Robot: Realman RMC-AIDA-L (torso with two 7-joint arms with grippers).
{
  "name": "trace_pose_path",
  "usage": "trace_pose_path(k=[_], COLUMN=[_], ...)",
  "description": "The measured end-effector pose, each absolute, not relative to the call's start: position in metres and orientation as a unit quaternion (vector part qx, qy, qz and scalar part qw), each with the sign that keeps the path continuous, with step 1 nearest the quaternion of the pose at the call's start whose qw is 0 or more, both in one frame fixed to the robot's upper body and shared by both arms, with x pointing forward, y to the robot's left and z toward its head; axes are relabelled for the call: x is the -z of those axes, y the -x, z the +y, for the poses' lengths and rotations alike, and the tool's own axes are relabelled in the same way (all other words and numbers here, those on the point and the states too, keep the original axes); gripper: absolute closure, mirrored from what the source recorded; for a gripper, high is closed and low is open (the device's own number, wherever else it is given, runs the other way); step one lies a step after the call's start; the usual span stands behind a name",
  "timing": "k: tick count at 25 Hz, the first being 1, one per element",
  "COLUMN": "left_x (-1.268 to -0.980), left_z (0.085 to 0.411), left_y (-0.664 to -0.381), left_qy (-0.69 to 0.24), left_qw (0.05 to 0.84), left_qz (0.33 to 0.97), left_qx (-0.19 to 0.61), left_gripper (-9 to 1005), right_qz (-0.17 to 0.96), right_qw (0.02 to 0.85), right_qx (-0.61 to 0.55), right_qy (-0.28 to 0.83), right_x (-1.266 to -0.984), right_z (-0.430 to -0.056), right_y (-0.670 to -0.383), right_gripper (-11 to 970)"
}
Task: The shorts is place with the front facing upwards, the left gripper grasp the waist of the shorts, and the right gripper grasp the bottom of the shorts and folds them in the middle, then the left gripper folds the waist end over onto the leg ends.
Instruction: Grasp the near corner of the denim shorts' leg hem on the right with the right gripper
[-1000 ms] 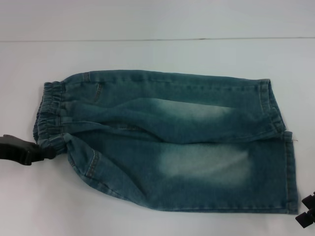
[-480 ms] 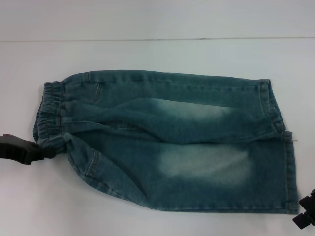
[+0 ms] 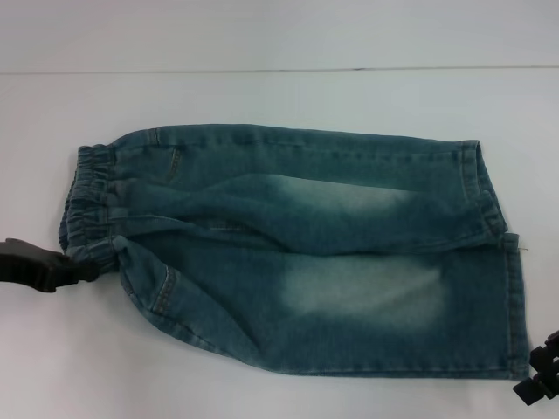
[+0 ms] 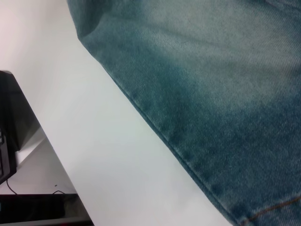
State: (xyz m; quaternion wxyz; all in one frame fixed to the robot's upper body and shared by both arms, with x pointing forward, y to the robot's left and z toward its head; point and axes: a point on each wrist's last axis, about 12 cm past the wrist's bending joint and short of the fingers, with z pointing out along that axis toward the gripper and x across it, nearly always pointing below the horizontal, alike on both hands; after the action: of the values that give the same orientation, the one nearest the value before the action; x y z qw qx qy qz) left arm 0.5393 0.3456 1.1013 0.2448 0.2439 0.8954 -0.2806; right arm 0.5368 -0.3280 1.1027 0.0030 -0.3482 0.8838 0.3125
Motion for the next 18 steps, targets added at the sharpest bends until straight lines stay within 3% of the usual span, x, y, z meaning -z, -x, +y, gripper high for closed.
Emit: trace_pose_path(k=[18], left_x=[-1.098], left_z=[0.346], left_y=[-0.537], left_qy=[-0.242], left_qw=[0.242], left_qz=[0.896], left_qx=[0.283], left_gripper=[937], right_qz=[0.873], right_qw=[0.027], right_qx=[-0.33], right_qy=[0.358], right_x=[-1.104], right_z=[-0.317], right_y=[-0.541], right_gripper=[143])
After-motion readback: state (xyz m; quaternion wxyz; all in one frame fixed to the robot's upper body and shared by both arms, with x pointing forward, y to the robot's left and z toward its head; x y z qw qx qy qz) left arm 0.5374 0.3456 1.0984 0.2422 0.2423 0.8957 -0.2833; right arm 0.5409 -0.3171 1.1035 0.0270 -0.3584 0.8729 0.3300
